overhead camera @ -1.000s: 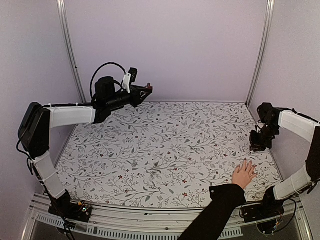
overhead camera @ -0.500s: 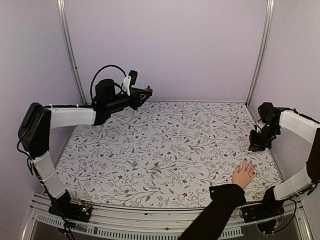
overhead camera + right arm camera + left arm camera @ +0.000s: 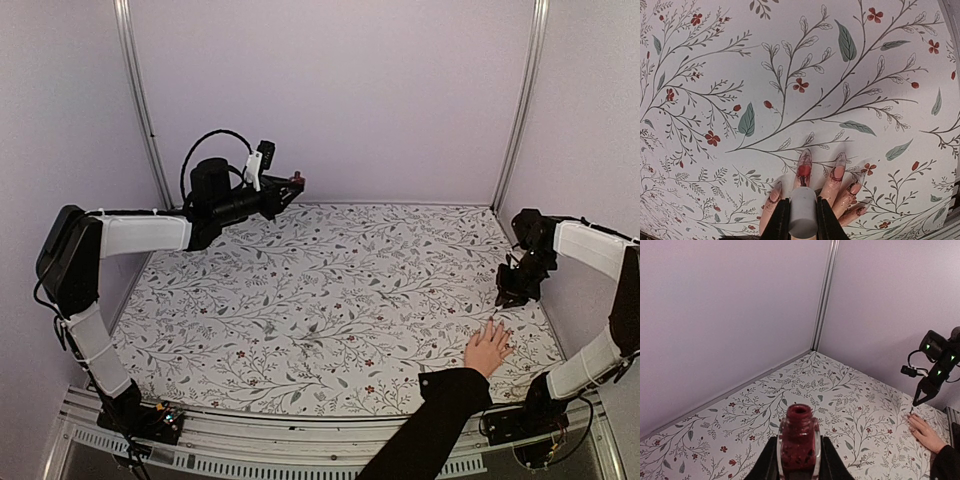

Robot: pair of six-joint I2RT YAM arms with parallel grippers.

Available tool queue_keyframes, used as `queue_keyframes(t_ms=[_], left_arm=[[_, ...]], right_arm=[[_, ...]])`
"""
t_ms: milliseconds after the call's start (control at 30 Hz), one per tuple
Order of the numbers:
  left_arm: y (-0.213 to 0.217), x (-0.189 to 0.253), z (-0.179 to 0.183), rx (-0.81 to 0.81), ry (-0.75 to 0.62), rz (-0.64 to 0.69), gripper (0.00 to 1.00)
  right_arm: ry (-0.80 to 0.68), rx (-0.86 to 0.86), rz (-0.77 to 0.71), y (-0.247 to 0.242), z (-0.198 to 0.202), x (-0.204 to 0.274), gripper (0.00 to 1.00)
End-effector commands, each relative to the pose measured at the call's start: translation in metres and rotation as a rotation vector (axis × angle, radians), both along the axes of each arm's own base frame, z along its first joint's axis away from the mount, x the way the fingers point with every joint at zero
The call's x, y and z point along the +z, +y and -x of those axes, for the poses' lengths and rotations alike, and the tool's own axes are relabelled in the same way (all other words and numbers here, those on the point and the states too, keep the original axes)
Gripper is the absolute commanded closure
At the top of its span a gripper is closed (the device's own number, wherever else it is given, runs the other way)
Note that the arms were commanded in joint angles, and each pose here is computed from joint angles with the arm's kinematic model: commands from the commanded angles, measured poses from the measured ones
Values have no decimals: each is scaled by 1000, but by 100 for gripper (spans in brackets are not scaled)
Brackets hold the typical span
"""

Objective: Paint the nails
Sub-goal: Paint the nail polish on the nail.

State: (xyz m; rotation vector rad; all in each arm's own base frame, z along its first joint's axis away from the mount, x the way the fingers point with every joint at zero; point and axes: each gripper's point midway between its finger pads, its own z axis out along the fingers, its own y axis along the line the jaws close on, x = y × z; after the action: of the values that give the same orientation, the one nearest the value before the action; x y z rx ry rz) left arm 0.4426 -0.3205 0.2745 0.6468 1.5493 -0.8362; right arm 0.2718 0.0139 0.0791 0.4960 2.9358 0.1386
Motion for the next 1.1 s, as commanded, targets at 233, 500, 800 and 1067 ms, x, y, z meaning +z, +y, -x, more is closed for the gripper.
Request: queue_keyframes(t_ms=[233, 500, 800, 1067], left_arm=[[2, 19, 2, 7, -43, 25, 100], [1, 17, 0, 9, -41, 24, 100], [0, 17, -1, 6, -41, 24, 100], [0, 18, -2, 7, -42, 24, 100]], right_arm=[[50, -1, 2, -1, 4, -16, 100], [52, -5, 11, -3, 3, -18, 100], [30, -11, 22, -5, -4, -15, 100], [31, -7, 26, -6, -6, -17, 100]])
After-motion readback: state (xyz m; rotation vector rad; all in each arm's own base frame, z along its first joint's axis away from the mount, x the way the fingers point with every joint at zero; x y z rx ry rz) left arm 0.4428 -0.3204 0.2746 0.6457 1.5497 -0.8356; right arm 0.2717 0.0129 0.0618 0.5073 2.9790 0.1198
